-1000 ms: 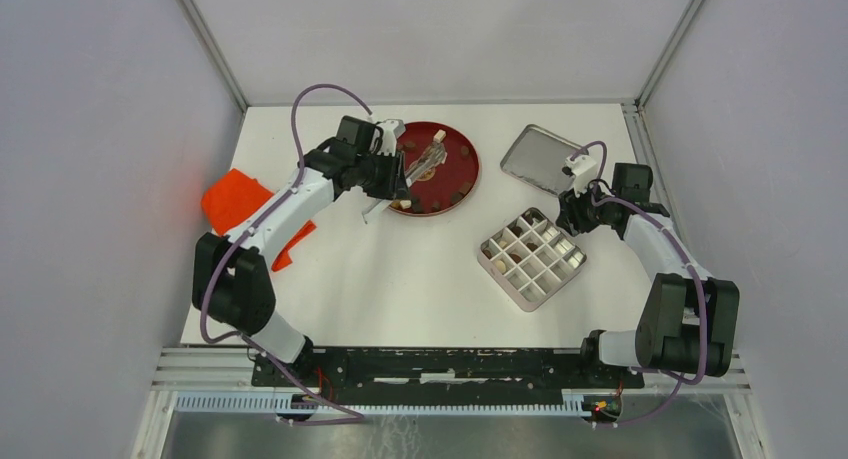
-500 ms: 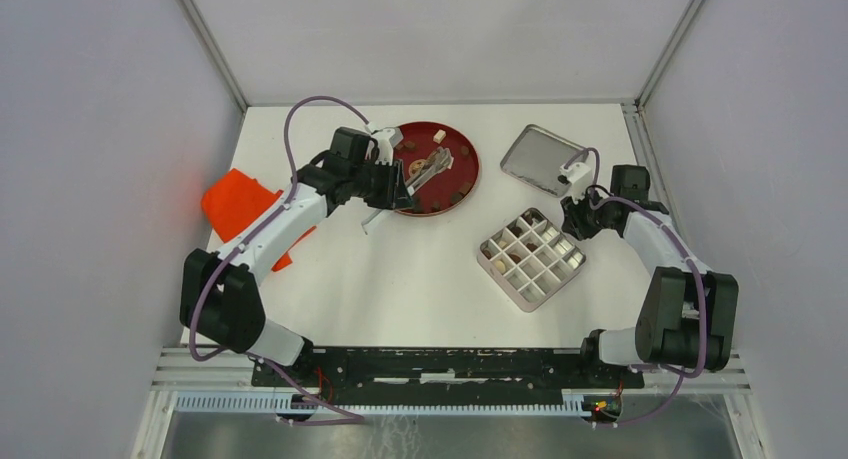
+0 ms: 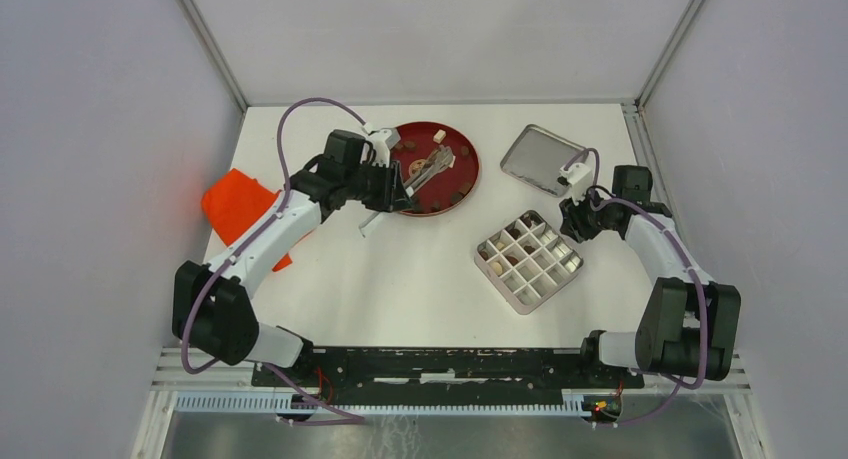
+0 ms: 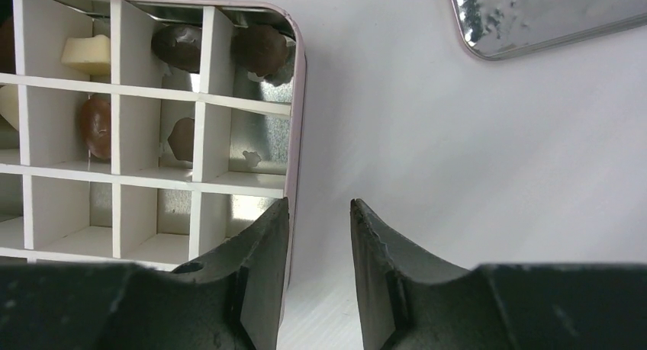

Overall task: Pack the chocolate
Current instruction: Pick up the fake chocolate from the plate, then adjust the packing box at the center of the board.

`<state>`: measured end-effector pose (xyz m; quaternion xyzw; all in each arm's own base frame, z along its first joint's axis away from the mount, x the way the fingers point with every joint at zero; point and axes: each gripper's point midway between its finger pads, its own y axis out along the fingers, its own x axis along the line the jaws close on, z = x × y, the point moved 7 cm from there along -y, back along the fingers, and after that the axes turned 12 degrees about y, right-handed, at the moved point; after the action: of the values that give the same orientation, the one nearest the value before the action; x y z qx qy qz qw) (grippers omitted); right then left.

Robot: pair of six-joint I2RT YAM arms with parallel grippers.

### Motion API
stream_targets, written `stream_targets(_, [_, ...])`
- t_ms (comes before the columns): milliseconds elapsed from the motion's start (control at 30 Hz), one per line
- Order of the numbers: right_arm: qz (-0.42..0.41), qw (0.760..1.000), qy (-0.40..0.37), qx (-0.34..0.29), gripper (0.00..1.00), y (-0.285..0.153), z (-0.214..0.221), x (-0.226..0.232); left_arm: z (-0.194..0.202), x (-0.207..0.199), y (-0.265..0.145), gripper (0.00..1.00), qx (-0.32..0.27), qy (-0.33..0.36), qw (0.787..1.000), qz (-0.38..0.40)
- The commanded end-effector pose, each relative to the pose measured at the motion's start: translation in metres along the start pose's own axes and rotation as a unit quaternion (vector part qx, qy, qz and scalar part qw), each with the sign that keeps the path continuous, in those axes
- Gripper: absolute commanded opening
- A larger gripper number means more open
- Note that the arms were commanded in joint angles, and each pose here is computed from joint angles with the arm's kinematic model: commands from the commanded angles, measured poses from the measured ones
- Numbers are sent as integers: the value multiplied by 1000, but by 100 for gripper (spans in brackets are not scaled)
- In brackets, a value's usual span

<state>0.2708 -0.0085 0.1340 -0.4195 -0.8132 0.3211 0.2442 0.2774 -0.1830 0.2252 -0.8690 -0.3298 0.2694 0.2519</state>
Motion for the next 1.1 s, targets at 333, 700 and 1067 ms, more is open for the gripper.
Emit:
stream_targets(333, [-7,999,-7,36,36,4,17,7,-11,-18,-14,2,-43,9,999,32])
stream_targets(700, [35,997,-28,64,16,14,24,8,-12,-29,-16,2,-47,15,998,44])
stream_targets(1067, [86,986,-121,-75,0,-14,-41,24,-12,-38,-18,2,-54,15,997,62])
